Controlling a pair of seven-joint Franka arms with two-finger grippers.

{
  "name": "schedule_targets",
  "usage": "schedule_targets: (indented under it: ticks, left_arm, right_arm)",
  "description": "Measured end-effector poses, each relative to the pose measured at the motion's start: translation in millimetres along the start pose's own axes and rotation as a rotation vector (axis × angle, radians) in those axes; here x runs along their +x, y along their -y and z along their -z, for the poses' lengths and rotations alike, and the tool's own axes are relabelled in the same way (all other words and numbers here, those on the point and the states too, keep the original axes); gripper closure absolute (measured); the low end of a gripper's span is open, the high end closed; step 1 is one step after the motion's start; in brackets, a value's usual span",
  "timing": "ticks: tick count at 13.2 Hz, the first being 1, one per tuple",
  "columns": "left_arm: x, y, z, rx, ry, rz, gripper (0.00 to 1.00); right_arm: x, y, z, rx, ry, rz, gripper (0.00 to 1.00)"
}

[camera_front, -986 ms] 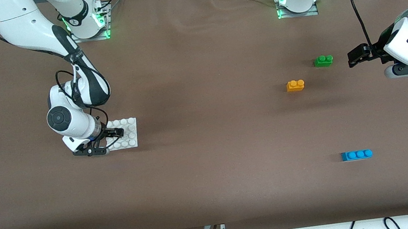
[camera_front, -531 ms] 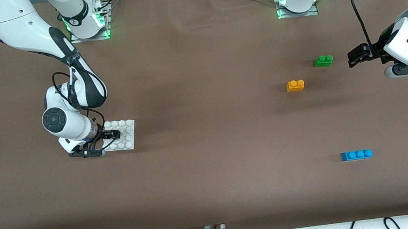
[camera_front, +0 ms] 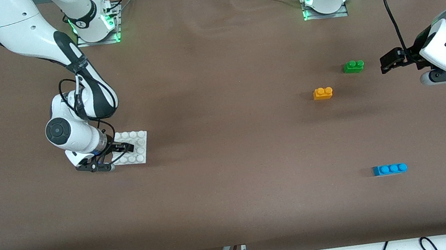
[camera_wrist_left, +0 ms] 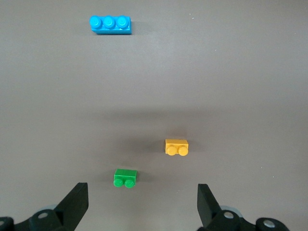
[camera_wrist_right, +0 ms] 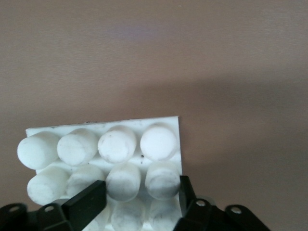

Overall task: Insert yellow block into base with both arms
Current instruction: 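Close the right gripper on the white base plate's edge, then slide the white base plate with the right gripper toward the yellow block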

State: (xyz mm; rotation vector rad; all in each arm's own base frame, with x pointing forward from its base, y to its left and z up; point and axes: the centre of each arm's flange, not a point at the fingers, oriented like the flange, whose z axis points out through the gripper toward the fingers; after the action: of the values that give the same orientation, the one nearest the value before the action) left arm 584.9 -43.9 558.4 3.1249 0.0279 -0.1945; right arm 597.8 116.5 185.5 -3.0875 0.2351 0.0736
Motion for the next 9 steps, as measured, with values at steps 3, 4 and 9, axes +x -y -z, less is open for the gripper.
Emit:
schedule_targets:
  ticks: [3, 4, 9]
  left_arm:
    - [0, 0, 0, 0.000, 0.000, 0.000, 0.00]
    - [0, 0, 0, 0.000, 0.000, 0.000, 0.00]
    - [0, 0, 0, 0.000, 0.000, 0.000, 0.00]
  right_arm:
    - [-2, 11, -4, 0.015, -0.021, 0.008, 0.50]
    - [-3, 14, -4, 0.019, -0.023, 0.004, 0.51]
    - [-18, 57, -7, 0.045, -0.042, -0.032, 0.51]
